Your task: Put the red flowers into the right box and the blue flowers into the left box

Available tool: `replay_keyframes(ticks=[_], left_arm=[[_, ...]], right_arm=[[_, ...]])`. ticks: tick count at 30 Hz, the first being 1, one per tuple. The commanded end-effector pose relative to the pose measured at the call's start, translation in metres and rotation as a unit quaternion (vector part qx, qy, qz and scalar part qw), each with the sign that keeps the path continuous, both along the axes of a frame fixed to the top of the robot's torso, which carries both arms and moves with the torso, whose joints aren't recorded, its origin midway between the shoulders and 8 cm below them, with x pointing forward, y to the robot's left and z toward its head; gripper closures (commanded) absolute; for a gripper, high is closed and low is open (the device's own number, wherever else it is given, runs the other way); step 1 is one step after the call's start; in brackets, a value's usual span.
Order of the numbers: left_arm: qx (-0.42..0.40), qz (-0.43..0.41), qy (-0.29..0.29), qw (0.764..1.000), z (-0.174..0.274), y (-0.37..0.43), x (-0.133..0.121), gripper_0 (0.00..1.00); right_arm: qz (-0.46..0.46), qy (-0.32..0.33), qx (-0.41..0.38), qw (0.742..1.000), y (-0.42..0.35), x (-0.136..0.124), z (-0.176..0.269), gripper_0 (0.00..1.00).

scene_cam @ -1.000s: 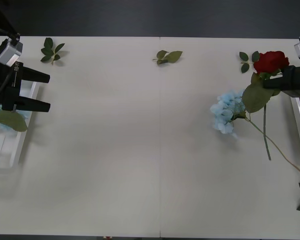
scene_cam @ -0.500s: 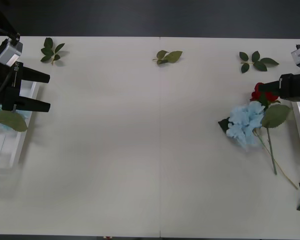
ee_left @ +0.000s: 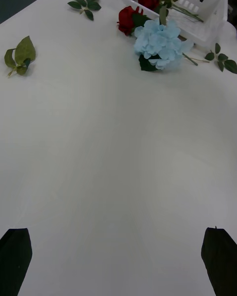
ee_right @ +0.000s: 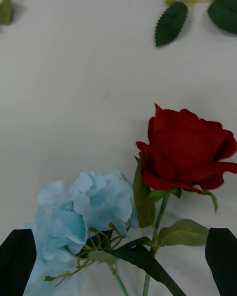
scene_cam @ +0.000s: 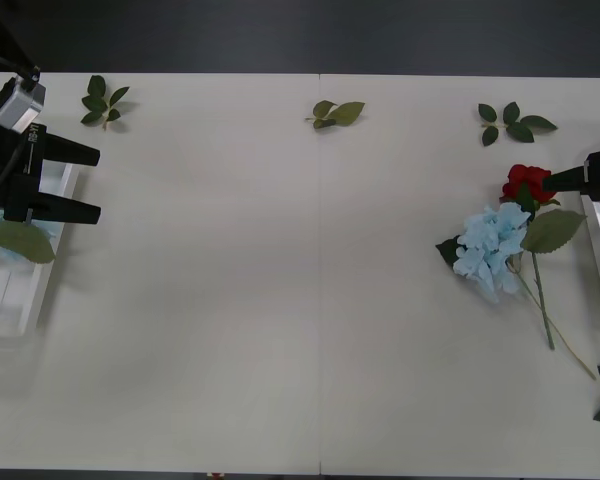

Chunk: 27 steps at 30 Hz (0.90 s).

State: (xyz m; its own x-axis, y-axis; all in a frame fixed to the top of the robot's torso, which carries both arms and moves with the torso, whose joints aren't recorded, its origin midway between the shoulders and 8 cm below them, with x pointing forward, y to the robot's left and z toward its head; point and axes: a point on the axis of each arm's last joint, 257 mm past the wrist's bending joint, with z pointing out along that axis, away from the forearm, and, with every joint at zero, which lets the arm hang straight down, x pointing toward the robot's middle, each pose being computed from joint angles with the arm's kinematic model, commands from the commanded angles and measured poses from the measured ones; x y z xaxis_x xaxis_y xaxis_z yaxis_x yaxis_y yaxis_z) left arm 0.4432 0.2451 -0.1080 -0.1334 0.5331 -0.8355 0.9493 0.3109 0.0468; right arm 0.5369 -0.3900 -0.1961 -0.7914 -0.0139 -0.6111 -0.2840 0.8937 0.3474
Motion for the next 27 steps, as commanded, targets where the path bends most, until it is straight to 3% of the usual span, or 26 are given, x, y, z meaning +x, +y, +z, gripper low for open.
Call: replay_keyframes(ticks=[1, 5, 10, 15, 27], left_arm=[[0.012, -0.013, -0.04, 0.999, 0.021, -0.001, 0.007, 0.0], [0.012, -0.013, -0.04, 0.999, 0.021, -0.001, 0.007, 0.0], [0.012, -0.013, -0.04, 0.999, 0.021, -0.001, 0.007, 0.0], [0.012, -0.013, -0.04, 0.999, 0.021, -0.001, 0.007, 0.0], [0.012, -0.013, -0.04, 0.999, 0.021, -0.001, 0.007, 0.0]], right_arm=[[-0.057, 0.011, -0.015, 0.998, -0.021, 0.015, 0.038, 0.0], [-0.104, 0.059, -0.012, 0.993, -0.024, 0.011, 0.031, 0.0], [-0.147, 0.098, -0.079, 0.981, -0.034, 0.01, 0.018, 0.0], [-0.183, 0.106, -0.127, 0.969, -0.04, 0.014, 0.004, 0.0], [-0.204, 0.094, -0.144, 0.964, -0.042, 0.027, -0.024, 0.0]])
